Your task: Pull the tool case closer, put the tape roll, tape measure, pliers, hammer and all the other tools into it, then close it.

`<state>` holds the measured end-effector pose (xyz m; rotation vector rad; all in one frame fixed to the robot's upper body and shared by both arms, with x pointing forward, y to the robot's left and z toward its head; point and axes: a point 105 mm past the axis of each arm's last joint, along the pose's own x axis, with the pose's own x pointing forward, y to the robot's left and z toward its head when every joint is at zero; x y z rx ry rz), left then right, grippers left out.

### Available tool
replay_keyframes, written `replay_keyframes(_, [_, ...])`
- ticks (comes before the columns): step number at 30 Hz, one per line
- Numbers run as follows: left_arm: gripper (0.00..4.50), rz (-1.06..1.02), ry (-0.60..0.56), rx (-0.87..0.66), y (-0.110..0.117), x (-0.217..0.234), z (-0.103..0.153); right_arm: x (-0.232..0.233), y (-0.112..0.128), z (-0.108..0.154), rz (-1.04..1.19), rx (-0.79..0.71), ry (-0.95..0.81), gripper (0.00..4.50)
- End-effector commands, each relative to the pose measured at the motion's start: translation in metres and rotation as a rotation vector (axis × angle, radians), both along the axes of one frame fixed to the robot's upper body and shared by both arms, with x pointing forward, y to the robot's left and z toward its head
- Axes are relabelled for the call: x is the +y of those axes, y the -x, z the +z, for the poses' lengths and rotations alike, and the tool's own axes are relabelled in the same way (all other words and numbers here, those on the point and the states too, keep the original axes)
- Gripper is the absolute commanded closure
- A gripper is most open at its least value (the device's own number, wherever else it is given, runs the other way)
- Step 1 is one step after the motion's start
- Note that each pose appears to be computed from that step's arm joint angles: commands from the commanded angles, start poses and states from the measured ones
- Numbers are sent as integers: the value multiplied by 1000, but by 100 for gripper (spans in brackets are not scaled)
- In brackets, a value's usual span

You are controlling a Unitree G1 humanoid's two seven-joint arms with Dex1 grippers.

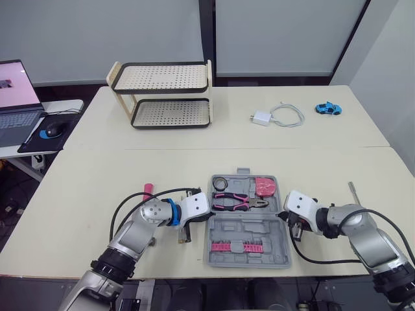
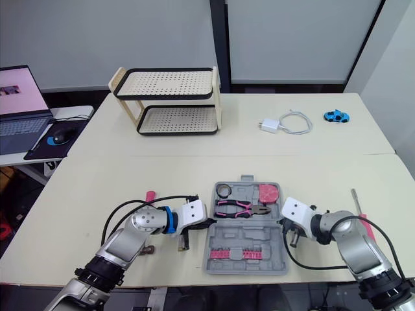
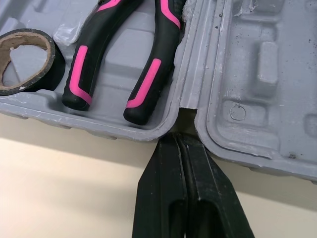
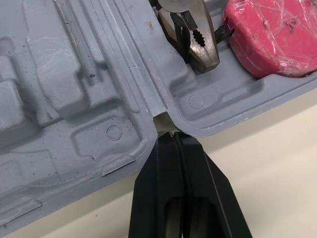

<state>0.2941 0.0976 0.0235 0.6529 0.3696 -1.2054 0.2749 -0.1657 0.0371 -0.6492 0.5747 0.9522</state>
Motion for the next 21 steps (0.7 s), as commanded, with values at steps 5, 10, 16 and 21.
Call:
replay_keyframes(5, [446, -52, 50, -30, 5, -19, 9, 34, 5, 11, 128, -25, -78, 450])
replay_keyframes(10, [446, -50, 49, -28, 6, -18, 8, 34, 5, 10, 129, -22, -76, 450])
replay_keyframes(16, [446, -49, 43, -21, 7, -15, 8, 29, 5, 9, 122, -16, -58, 450])
replay_keyframes(21, [446, -33, 43, -9, 7, -10, 10, 15, 4, 12, 89, -19, -25, 450])
